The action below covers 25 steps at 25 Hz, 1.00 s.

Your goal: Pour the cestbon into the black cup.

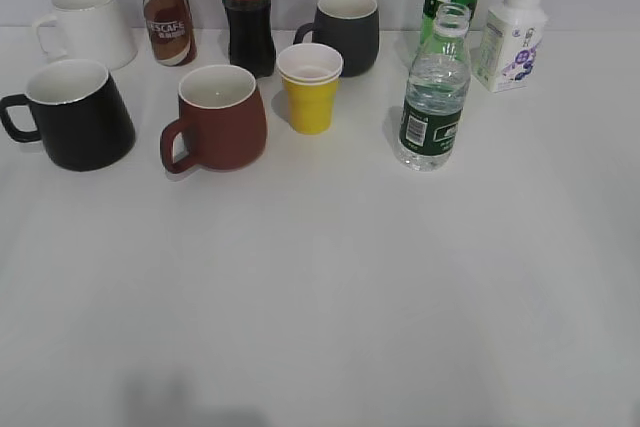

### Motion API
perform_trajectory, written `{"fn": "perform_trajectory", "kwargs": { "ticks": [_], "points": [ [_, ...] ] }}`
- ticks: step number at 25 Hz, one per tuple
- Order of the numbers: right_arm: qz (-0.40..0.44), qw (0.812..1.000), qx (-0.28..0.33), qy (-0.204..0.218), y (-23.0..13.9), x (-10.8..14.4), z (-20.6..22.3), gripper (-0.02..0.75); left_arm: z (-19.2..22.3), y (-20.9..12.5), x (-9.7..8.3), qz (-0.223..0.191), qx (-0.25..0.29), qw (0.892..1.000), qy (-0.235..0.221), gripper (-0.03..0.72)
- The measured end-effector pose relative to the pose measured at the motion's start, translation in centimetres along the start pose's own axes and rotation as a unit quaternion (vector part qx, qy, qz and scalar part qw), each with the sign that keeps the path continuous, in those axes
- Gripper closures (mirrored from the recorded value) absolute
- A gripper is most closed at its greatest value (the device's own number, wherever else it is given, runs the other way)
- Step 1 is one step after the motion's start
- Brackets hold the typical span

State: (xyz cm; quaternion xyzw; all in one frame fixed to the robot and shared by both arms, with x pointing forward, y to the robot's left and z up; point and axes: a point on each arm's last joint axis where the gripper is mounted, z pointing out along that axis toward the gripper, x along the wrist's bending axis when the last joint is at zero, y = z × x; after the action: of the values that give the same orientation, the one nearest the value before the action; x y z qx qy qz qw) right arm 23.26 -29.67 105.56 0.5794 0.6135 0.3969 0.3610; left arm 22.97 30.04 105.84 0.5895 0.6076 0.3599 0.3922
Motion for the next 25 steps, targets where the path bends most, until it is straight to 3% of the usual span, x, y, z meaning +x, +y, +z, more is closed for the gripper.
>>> {"fn": "perform_trajectory", "kwargs": {
  "ticks": [25],
  "points": [
    [0.0,1.0,0.0,0.0,0.0,0.0,0.0,0.218,0.0,0.0,0.0,0.0,0.0,1.0,0.0,0.104]
  ]
}}
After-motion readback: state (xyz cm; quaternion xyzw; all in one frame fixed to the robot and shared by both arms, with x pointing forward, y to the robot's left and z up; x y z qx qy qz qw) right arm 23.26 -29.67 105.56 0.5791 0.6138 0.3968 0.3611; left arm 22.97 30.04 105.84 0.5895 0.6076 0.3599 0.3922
